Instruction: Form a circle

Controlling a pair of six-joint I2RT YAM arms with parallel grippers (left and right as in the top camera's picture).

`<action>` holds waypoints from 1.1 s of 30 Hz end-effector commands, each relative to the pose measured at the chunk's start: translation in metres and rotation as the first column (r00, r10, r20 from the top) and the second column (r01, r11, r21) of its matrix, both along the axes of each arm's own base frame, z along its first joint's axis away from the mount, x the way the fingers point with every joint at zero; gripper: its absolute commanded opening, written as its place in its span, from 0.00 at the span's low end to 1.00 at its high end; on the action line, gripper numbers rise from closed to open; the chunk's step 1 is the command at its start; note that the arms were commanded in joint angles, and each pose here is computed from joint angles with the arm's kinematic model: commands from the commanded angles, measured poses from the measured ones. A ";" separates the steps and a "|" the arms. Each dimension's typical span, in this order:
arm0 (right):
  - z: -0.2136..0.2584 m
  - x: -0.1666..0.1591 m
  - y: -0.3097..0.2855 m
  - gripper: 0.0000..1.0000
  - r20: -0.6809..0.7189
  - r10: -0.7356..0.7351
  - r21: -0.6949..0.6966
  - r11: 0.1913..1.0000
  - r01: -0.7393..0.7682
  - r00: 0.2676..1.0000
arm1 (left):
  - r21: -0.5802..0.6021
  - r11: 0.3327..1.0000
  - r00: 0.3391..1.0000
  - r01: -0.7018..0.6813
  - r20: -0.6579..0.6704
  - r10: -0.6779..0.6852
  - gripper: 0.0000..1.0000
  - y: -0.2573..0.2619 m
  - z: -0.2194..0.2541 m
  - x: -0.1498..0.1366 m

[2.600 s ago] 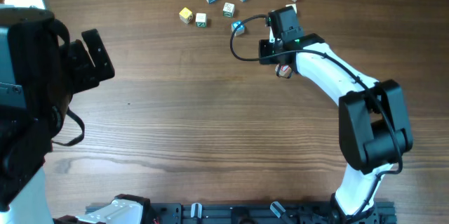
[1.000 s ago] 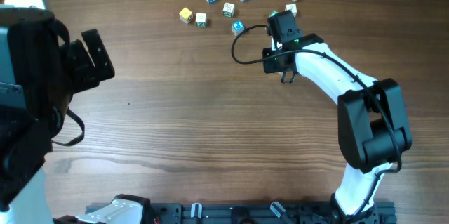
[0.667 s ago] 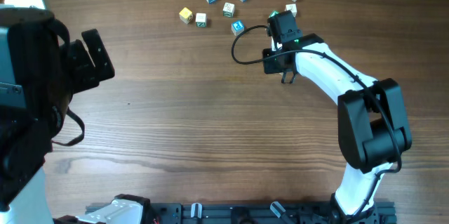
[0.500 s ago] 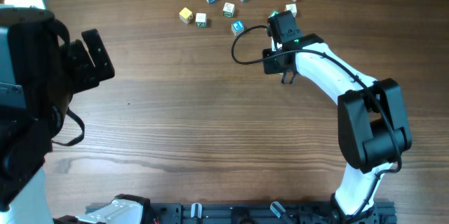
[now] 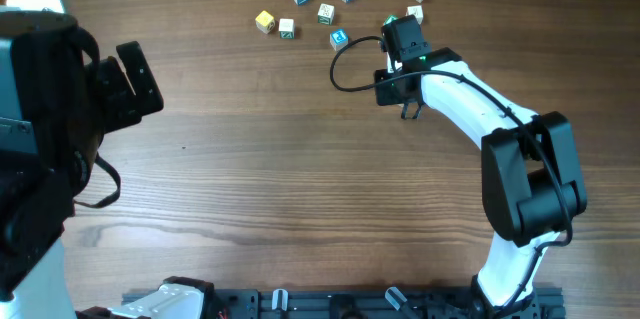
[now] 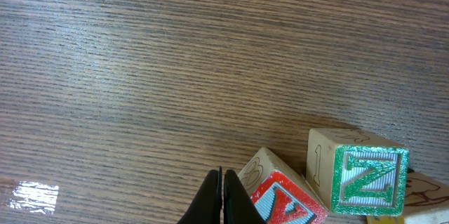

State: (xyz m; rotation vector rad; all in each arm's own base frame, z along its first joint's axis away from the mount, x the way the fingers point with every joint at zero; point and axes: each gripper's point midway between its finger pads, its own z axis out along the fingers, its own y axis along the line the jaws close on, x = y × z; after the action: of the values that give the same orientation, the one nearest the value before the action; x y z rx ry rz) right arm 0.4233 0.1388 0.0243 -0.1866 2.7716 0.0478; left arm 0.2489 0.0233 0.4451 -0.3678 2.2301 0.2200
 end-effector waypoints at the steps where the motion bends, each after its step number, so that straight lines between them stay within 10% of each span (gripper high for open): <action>1: -0.003 0.002 0.001 0.04 -0.005 0.013 -0.009 1.000 -0.013 1.000 | 0.012 1.000 1.000 -0.015 0.001 0.015 1.00 0.004 0.001 0.000; 33: 0.008 0.027 -0.004 0.04 0.109 0.006 -0.034 0.999 -0.002 0.994 | 0.012 1.000 1.000 -0.015 0.001 0.015 1.00 0.004 0.001 0.000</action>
State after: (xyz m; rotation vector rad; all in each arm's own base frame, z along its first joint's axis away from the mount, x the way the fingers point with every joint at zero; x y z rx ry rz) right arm 0.4442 0.1440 0.0337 -0.1996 2.6749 0.0593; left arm 0.2489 0.0233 0.4451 -0.3679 2.2300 0.2204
